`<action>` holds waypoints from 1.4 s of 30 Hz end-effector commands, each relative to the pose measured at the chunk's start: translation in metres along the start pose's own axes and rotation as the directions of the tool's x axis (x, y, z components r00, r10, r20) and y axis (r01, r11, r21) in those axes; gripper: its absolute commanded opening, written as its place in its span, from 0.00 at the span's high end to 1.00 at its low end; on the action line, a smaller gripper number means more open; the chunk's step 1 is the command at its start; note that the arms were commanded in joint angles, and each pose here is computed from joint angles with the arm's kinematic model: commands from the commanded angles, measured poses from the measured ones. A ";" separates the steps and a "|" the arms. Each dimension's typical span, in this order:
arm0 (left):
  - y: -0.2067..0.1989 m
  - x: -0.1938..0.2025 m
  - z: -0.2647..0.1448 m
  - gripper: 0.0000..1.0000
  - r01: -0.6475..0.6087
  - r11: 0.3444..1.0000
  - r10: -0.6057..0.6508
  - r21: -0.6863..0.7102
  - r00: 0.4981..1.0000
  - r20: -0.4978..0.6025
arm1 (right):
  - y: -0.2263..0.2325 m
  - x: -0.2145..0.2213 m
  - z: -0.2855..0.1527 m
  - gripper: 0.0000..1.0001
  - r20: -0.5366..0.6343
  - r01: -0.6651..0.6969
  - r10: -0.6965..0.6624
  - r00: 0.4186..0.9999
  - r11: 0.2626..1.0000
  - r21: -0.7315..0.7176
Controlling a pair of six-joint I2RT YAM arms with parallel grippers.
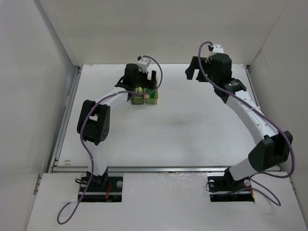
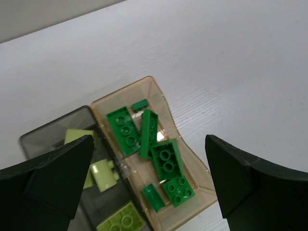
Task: Sort the legos into containers by color
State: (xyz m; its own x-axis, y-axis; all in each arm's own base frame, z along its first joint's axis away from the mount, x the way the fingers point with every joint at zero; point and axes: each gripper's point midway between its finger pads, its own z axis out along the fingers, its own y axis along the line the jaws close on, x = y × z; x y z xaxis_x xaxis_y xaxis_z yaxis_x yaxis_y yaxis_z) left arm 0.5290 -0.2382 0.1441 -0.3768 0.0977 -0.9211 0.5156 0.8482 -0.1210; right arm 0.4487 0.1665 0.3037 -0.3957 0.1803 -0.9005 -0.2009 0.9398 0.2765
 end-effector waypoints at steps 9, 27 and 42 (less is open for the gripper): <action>0.170 -0.123 -0.232 0.00 0.276 0.626 -0.053 -0.729 0.948 0.313 | -0.164 -0.037 -0.098 0.00 0.313 -0.293 0.126 0.941 0.764 0.575; 0.197 -0.045 -0.371 0.00 0.427 0.465 -0.109 -0.775 0.897 0.429 | -0.179 -0.047 -0.137 0.00 0.339 -0.347 0.156 0.928 0.697 0.628; 0.191 -0.019 -0.355 0.00 0.447 0.494 -0.175 -0.745 0.891 0.418 | -0.161 -0.050 -0.155 0.00 0.385 -0.334 0.131 0.914 0.781 0.528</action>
State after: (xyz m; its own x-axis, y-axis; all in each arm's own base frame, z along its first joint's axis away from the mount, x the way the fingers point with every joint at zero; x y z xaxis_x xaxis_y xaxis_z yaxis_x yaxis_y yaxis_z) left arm 0.3611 0.1111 0.2495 -0.1884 -0.2621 -0.9465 -0.5093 0.8501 -0.1340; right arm 0.3589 -0.0461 0.3387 -0.0872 0.4080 -0.9088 0.5145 0.7997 0.3096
